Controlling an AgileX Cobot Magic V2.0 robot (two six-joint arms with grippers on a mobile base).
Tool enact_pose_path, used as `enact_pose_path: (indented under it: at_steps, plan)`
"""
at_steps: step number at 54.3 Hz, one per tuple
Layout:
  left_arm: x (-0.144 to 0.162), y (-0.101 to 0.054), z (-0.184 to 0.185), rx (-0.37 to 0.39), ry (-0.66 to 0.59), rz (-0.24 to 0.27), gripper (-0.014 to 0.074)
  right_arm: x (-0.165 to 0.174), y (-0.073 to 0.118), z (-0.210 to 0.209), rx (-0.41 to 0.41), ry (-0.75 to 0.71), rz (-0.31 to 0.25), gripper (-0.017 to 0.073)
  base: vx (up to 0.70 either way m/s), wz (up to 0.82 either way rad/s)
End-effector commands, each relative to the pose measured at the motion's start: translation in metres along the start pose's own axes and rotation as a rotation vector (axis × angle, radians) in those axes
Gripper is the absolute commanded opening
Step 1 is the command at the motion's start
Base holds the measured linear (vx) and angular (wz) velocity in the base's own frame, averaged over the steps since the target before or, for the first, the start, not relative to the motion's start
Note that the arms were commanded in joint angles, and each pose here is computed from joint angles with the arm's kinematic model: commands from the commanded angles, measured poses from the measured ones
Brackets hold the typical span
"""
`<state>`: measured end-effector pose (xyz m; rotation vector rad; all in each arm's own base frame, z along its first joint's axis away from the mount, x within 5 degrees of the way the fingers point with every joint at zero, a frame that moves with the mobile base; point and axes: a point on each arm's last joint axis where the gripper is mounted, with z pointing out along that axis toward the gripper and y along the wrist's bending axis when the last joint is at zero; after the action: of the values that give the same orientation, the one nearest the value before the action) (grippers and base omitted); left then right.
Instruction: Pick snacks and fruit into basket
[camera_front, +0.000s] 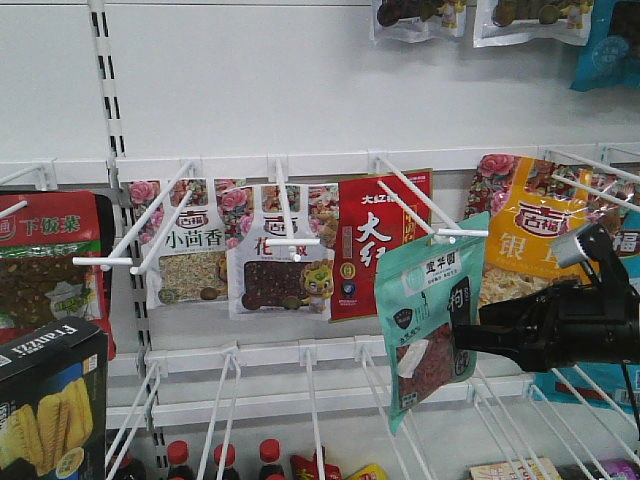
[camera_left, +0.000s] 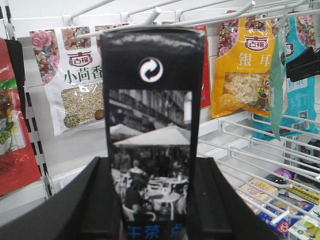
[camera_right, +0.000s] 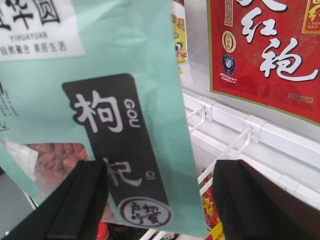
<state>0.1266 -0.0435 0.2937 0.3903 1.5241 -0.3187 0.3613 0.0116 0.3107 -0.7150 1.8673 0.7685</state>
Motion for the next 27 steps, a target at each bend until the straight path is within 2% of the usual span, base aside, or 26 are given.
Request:
enact_pose_path:
  at_steps: [1, 10, 18, 23, 27]
  plan:
    - [-0.013, -0.002, 0.000, 0.025, -0.064, -0.030, 0.0003, -0.024, 0.014, -0.015, 0.008, -0.050, -0.021, 0.0489, 0.00, 0.00]
    - [-0.013, -0.002, 0.000, 0.025, -0.064, -0.030, 0.0003, -0.036, 0.028, -0.026, 0.018, -0.076, -0.030, 0.0491, 0.00, 0.00]
    - [-0.013, -0.002, 0.000, 0.025, -0.064, -0.030, 0.0003, -0.047, 0.045, -0.037, -0.012, -0.095, 0.030, 0.0496, 0.00, 0.00]
    - [-0.013, -0.002, 0.000, 0.025, -0.064, -0.030, 0.0003, -0.052, 0.056, -0.042, -0.041, -0.099, 0.012, 0.0497, 0.00, 0.00]
    - [-0.013, -0.002, 0.000, 0.025, -0.064, -0.030, 0.0003, -0.054, 0.059, -0.045, -0.038, -0.105, 0.018, 0.0497, 0.00, 0.00]
